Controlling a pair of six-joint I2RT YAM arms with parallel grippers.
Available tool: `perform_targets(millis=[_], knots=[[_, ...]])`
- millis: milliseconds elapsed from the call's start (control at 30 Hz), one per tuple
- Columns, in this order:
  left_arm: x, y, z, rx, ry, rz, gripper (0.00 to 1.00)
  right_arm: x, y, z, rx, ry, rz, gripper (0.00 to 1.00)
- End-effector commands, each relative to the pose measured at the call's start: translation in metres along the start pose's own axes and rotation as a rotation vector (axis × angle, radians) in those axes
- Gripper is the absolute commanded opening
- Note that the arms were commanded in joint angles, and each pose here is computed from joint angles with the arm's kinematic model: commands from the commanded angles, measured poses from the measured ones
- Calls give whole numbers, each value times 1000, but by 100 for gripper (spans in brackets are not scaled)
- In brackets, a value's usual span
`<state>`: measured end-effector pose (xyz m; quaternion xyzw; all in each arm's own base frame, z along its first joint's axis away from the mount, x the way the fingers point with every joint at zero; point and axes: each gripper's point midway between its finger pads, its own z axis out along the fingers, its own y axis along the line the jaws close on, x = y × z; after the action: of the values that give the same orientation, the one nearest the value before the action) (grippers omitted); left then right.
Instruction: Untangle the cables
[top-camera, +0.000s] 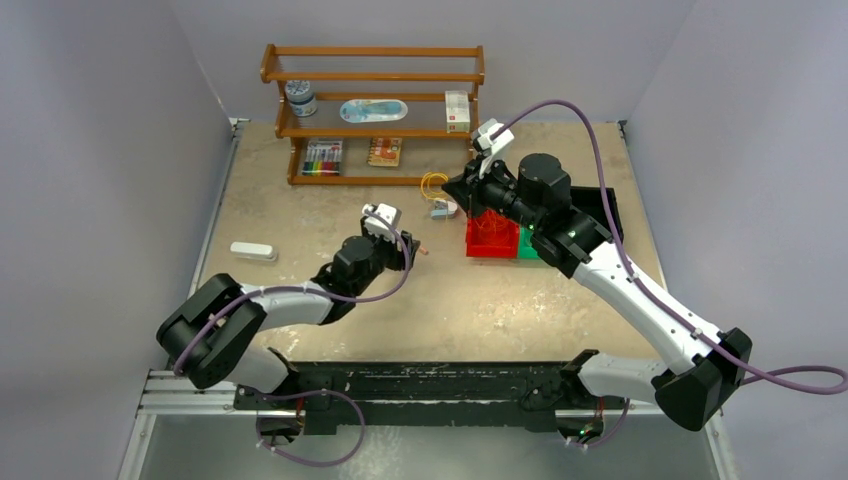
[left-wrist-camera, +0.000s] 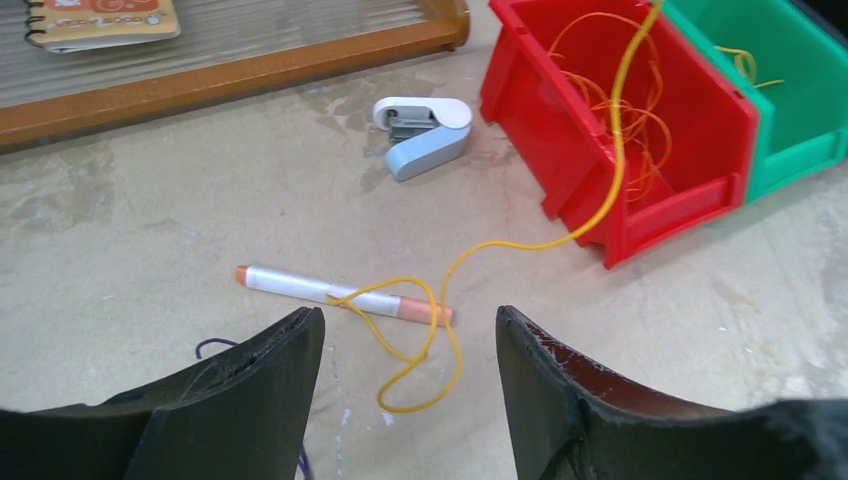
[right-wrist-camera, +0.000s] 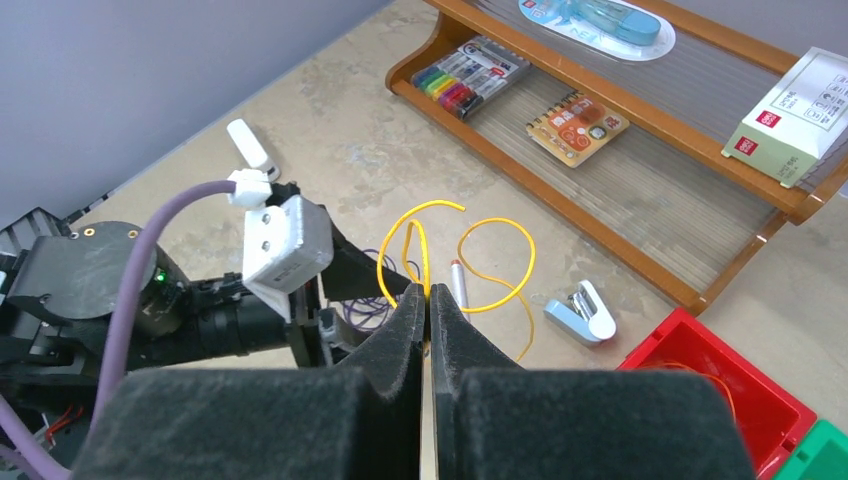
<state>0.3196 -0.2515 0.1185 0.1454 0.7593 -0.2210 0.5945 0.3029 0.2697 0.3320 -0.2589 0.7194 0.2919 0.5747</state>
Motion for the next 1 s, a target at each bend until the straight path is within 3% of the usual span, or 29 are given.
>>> perform_targets(millis=[0, 300, 567, 767, 967], knots=[[-14, 13, 13, -94, -23, 47, 61, -23, 1, -6, 1, -75, 4, 0], [-2, 10, 28, -88, 37, 54, 40, -25, 1, -10, 11, -84, 5, 0], [-36, 9, 23, -140, 22, -32, 0, -36, -13, -23, 102, -143, 2, 0], [-92, 8, 8, -187, -56, -140, 0, -66, -58, -69, 396, -277, -6, 0], [-100, 25, 2, -300, -37, -152, 0, -76, -106, -126, 741, -360, 37, 0]])
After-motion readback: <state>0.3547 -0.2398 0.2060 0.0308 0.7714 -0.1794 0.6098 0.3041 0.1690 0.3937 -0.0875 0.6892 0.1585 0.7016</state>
